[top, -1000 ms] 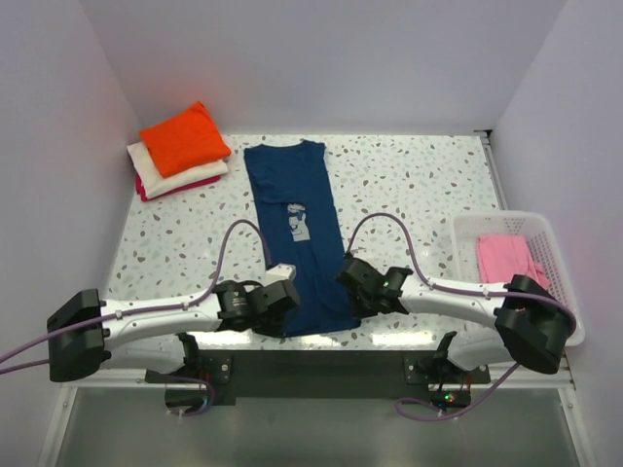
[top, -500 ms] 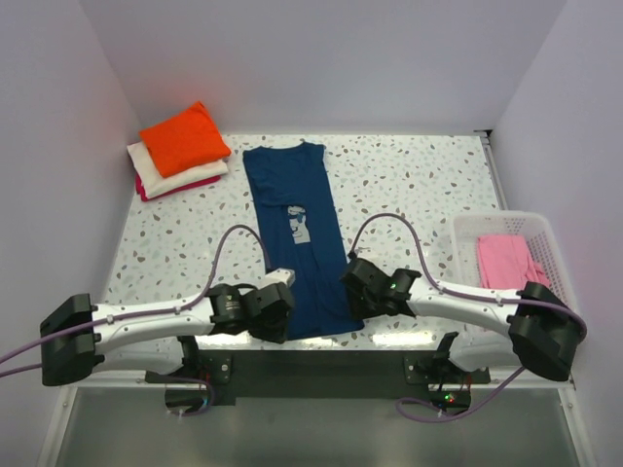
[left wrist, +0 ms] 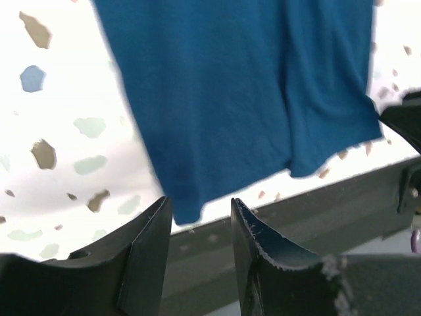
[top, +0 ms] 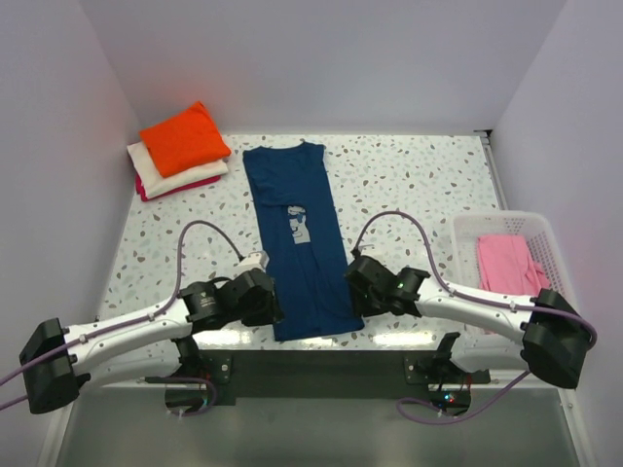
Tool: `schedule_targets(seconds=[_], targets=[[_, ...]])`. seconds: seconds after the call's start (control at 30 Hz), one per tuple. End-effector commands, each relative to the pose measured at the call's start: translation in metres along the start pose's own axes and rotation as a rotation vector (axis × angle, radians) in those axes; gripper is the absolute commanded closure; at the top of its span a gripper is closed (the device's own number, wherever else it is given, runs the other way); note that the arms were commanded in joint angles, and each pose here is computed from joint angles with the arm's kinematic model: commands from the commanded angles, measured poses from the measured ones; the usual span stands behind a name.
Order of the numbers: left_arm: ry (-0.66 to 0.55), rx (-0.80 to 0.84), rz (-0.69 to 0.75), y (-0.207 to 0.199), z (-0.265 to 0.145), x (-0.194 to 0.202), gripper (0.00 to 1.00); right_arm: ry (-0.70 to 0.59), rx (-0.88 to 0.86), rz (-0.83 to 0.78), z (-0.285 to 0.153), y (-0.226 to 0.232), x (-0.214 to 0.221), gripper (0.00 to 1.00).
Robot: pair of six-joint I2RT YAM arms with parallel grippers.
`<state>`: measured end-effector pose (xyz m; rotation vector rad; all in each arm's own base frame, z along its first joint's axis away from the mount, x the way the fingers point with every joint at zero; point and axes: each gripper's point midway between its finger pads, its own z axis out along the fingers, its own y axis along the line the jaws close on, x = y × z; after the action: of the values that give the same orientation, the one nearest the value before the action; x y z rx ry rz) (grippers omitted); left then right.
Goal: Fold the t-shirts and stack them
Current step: Fold the tshirt
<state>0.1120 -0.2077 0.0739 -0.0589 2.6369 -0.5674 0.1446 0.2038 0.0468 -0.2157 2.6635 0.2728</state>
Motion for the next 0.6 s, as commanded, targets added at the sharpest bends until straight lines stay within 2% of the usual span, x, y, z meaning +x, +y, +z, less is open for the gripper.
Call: schedule_targets(seconds=[0.0,0.13,0.27,0.4,0.43,0.47,0.57], targets=[[0.045,0.118,-0.086,-0.009,0.011,0.004,0.54,0.022,-0.046,0.009,0.0,0.008,-0.004,0.57],[0.052,0.15,-0.093,-0.013,0.015,0.001,0.47,0.066,-0.116,0.063,0.007,0.008,-0.013,0.58],[0.014,0.175,-0.09,-0.023,0.013,-0.023,0.47,0.018,-0.171,0.04,0.0,0.026,-0.042,0.59],[-0.007,0.157,-0.115,-0.014,0.016,-0.041,0.5,-0.085,-0.228,-0.022,0.005,0.058,-0.09,0.59],[-0.008,0.16,-0.122,-0.014,0.016,-0.044,0.52,-0.138,-0.256,-0.031,-0.001,0.073,-0.116,0.59],[-0.004,0.149,-0.135,-0.009,0.018,-0.045,0.53,-0.125,-0.243,-0.065,0.015,0.079,-0.12,0.6],[0.019,0.143,-0.143,-0.005,0.023,-0.041,0.56,-0.214,-0.289,-0.115,0.025,0.114,-0.17,0.62]])
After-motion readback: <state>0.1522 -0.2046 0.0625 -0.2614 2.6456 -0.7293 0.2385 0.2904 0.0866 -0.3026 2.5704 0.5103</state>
